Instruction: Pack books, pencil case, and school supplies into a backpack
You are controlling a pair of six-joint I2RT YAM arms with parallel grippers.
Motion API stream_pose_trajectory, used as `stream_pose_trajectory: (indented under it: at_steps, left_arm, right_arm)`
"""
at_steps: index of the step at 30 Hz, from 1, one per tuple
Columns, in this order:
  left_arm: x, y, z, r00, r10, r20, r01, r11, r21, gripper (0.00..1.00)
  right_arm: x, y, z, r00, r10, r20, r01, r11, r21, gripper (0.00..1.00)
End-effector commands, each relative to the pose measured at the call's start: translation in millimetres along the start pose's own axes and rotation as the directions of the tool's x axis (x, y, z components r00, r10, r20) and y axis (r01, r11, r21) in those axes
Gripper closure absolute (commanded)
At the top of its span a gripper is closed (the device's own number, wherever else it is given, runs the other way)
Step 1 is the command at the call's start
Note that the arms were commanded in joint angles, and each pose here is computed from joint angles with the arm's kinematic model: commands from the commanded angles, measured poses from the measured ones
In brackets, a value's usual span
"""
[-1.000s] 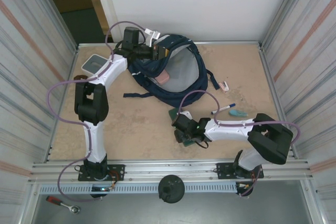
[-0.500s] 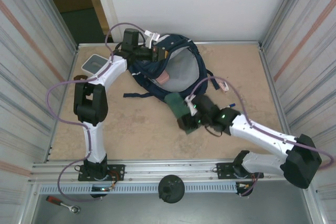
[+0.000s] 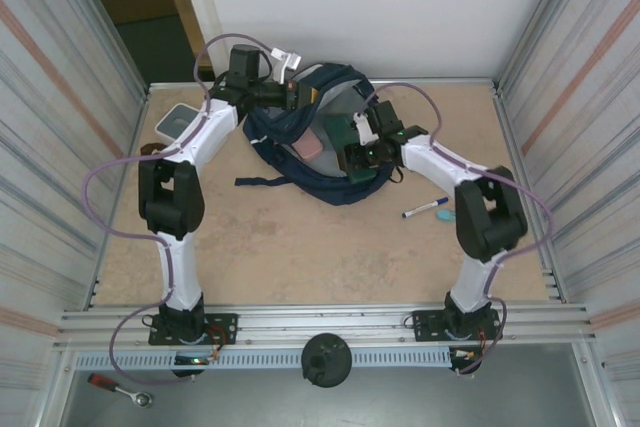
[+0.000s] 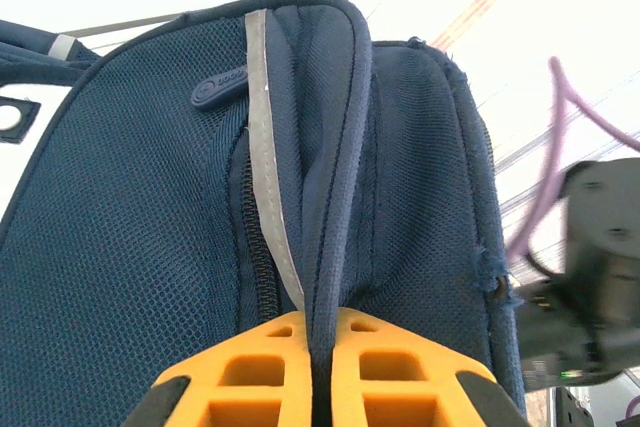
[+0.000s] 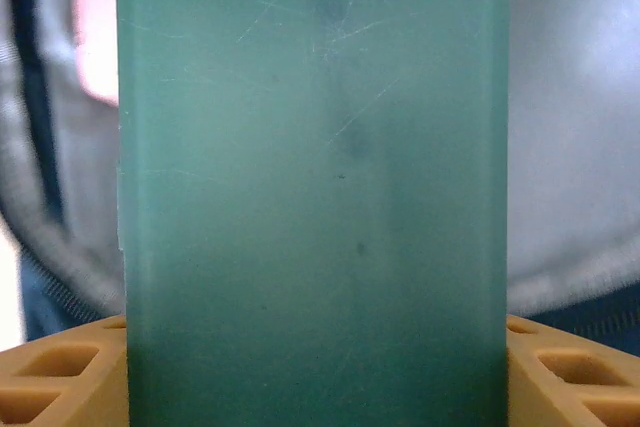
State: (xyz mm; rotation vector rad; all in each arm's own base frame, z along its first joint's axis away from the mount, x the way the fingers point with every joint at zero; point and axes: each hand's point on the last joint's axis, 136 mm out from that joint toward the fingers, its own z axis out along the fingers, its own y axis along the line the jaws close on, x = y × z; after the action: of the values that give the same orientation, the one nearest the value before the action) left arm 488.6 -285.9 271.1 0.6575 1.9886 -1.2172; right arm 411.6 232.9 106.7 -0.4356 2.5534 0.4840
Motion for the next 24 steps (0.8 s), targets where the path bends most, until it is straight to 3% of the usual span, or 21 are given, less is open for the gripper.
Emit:
stream_pose_trajectory:
  at_steps: [1,6,9,13,19,24]
  left_arm:
    - [-36,-38,-22,0.991,0.116,0.066,-0.12,0.99,0.069,1.0]
    - [-33,-35,-20,0.992,0.112,0.059,-0.115,0.991,0.066,1.0]
    - [-33,-36,-21,0.992,0.113,0.061,-0.117,0.991,0.065,1.0]
    - [-32,-31,-20,0.992,0.111,0.061,-0.114,0.992,0.046,1.0]
    - [-28,-30,-20,0.992,0.108,0.058,-0.11,0.993,0.048,1.0]
    - [-25,-29,-19,0.993,0.103,0.062,-0.105,0.993,0.045,1.0]
  right_arm:
    - [-28,-7,12,0.998,-0.048,0.037,0.046,0.998,0.047,0.61]
    - [-57,-11,39,0.994,-0.055,0.091,0.047,0.994,0.097,0.57]
    - [-80,-10,50,0.989,-0.034,0.146,0.018,0.993,0.114,0.49]
    - [-101,-7,51,0.976,0.048,0.211,-0.063,0.996,0.064,0.27]
    - [-75,-5,23,0.969,0.075,0.234,-0.084,0.996,0.029,0.13]
    - [-38,6,0,0.967,0.122,0.223,-0.115,0.992,-0.042,0.21]
